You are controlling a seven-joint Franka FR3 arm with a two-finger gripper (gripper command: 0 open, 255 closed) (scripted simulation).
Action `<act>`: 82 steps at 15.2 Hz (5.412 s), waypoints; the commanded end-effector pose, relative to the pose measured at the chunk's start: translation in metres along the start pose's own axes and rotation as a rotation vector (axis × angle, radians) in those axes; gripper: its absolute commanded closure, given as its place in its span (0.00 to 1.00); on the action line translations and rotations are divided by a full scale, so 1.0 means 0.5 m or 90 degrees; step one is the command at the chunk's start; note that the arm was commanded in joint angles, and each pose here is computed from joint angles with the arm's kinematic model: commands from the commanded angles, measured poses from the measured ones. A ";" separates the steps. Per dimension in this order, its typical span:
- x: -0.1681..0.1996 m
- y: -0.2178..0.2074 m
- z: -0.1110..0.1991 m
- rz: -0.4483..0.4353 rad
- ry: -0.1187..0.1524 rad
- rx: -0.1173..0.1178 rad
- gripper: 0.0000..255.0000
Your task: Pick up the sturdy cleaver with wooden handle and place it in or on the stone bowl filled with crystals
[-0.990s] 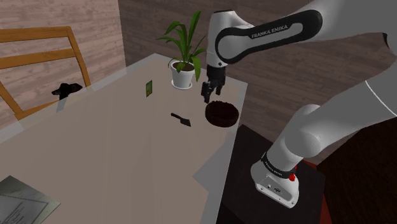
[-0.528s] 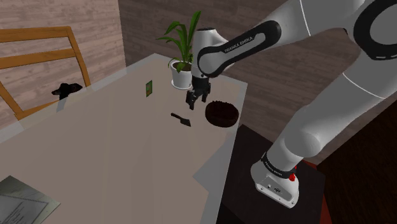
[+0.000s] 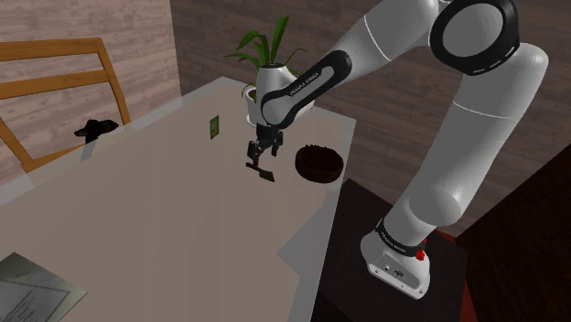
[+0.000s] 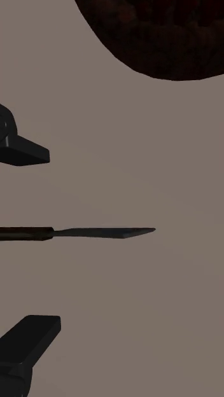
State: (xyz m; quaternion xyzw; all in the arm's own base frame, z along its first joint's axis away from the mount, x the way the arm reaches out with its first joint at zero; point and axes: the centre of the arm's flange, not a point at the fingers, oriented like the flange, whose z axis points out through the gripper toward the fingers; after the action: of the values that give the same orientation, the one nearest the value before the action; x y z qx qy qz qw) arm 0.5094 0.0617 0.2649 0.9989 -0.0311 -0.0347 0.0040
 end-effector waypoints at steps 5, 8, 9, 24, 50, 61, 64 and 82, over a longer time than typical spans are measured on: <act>0.038 -0.006 0.073 0.008 0.005 0.004 0.00; 0.038 -0.006 0.104 0.008 0.005 0.004 0.00; 0.038 -0.006 0.121 0.008 0.005 0.004 0.00; 0.038 -0.006 0.121 0.008 0.005 0.004 1.00; 0.021 -0.004 -0.121 0.008 0.005 0.004 1.00; 0.001 0.020 -0.218 0.008 0.005 0.004 1.00; -0.040 0.088 -0.217 0.008 0.005 0.004 1.00; -0.236 0.421 -0.172 0.008 0.005 0.004 1.00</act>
State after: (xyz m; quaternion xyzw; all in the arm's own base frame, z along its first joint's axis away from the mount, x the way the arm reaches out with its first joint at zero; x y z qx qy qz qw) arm 0.3847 -0.1394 0.3668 0.9988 -0.0378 -0.0305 0.0009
